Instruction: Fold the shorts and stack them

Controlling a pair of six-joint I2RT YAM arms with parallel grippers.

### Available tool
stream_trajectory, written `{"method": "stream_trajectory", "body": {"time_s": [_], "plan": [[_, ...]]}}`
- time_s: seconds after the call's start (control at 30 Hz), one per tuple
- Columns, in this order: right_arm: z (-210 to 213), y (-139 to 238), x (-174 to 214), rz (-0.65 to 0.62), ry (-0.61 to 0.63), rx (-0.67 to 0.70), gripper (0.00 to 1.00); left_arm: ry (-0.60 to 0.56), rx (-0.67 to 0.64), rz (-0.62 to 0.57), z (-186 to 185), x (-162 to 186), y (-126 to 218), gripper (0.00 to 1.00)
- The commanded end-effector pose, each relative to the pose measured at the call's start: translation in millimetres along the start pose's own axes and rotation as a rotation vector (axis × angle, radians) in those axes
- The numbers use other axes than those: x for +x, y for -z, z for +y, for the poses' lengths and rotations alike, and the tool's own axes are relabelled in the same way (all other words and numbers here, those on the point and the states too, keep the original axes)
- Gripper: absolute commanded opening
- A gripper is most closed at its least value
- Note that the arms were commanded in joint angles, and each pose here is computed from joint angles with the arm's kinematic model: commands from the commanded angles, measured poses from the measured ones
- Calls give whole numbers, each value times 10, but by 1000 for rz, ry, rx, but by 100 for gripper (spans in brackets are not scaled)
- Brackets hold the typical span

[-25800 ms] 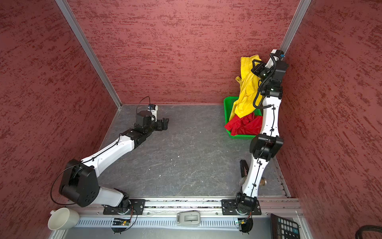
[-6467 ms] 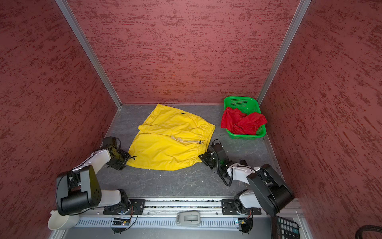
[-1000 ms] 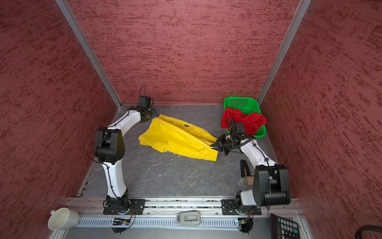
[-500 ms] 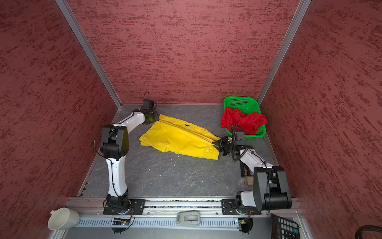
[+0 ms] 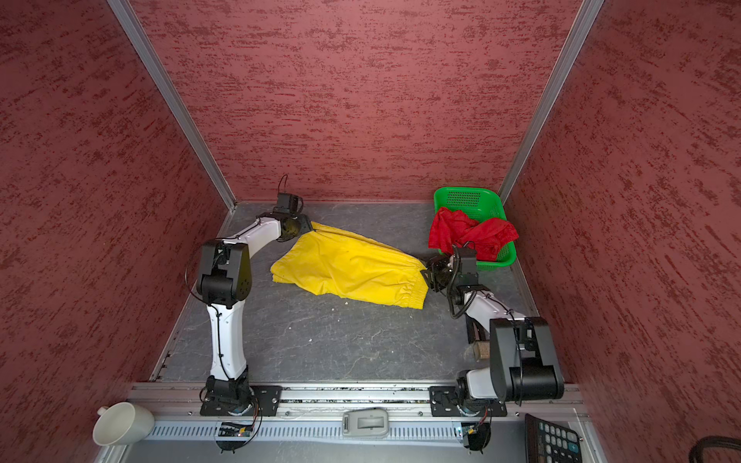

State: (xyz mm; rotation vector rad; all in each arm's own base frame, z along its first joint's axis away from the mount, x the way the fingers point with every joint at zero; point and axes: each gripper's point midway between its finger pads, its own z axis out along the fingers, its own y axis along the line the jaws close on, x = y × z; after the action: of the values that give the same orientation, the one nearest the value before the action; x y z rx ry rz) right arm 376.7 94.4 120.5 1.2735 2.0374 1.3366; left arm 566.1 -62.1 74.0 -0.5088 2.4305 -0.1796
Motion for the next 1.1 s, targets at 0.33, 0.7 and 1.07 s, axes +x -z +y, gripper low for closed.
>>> {"method": "stream_trajectory", "body": {"time_s": [0.33,0.7,1.07], "plan": [[487,423,-95,-202,299,41,55,52,171,-133,-91,-260,1029,71],[213,-94,901,25,595,111,35,227,123,119,84,946,745,22],[-406,-668,933,130,650,279,30,397,-56,240,581,1555,504,3]]}}
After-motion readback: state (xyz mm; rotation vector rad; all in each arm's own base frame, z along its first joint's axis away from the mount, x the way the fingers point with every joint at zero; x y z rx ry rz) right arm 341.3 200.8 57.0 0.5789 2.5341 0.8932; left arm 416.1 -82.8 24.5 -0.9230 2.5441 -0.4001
